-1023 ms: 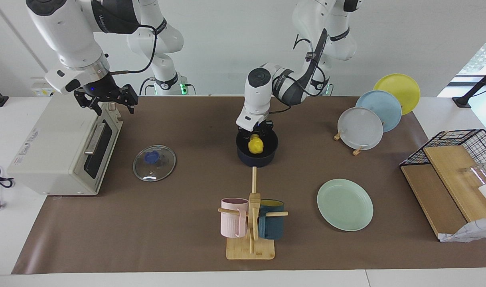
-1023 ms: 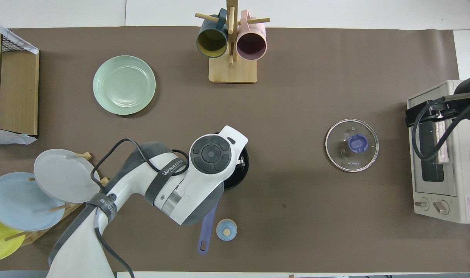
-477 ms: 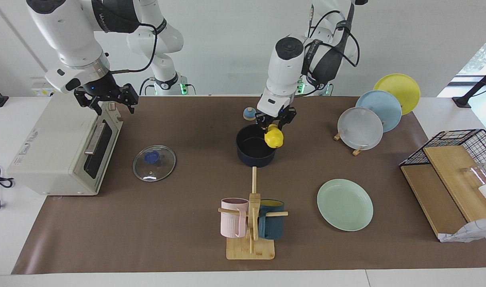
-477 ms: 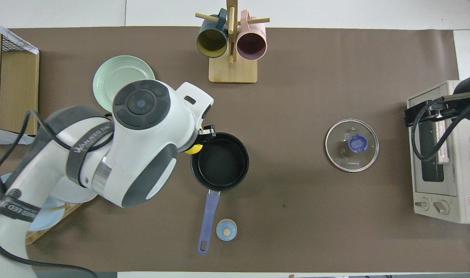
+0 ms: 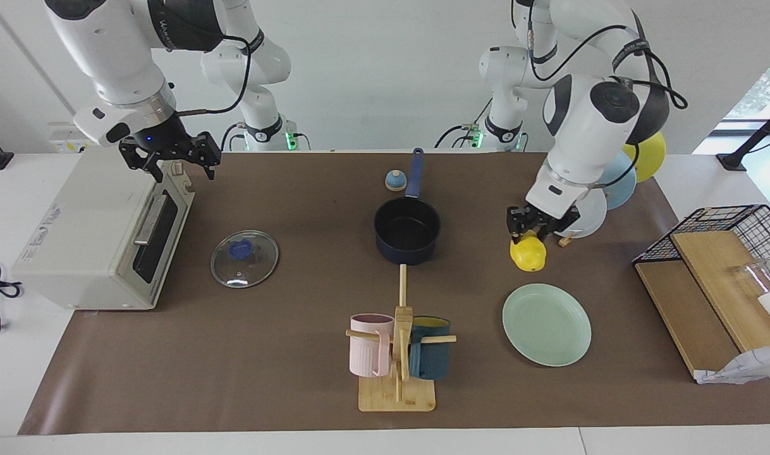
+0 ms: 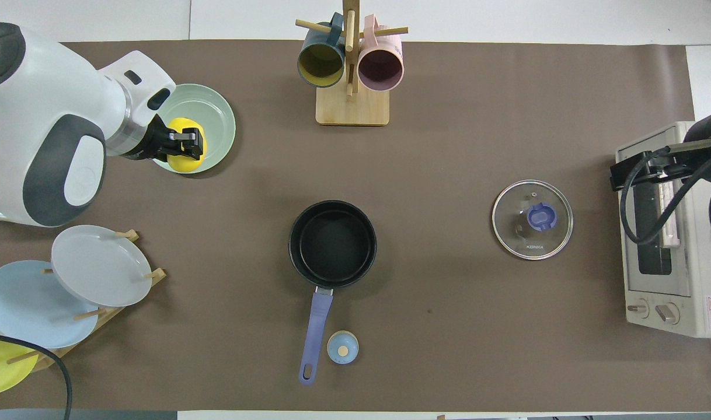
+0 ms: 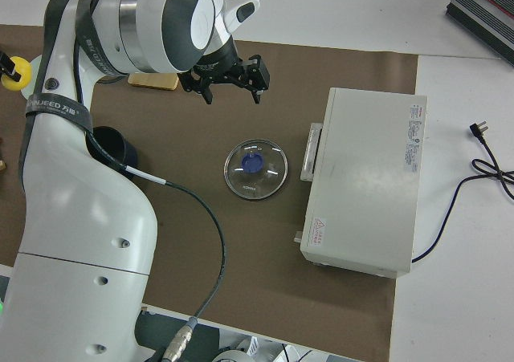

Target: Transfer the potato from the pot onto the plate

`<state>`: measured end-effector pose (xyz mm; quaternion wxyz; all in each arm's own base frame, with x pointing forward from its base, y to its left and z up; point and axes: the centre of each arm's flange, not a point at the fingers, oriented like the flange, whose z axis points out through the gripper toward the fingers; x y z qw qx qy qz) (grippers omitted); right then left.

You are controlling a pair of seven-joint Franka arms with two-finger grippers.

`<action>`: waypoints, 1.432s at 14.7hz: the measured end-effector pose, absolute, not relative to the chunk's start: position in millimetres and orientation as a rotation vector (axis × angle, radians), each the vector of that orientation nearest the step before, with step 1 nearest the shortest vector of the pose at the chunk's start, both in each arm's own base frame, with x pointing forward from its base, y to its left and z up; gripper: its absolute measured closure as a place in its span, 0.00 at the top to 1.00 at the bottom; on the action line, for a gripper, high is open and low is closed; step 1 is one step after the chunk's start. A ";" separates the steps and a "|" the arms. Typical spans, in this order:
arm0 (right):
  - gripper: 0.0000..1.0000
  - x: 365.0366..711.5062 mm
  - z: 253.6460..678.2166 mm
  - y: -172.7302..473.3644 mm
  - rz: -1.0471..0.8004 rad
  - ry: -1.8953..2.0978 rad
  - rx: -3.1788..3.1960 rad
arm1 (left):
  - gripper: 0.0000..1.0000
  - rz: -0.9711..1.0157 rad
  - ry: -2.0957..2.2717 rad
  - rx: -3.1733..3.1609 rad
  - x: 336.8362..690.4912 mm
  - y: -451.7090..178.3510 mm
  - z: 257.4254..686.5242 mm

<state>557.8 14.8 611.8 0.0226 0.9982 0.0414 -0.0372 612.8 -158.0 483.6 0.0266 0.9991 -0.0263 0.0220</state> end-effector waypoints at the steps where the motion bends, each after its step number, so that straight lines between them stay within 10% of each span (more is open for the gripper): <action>1: 1.00 557.7 611.8 15.1 -0.115 0.129 3.092 | 0.52 0.094 -0.105 3.085 624.9 -149.7 466.8; 8: 1.00 558.1 612.2 16.0 -0.110 0.132 3.092 | 0.52 0.116 -0.271 3.137 664.7 -125.9 363.1; 17: 1.00 558.1 612.3 17.2 -0.109 0.135 3.092 | 0.51 0.092 -0.279 3.141 664.1 -120.5 341.1; 21: 1.00 558.0 612.3 19.8 -0.109 0.142 3.091 | 0.86 0.095 -0.277 3.141 664.6 -118.5 342.0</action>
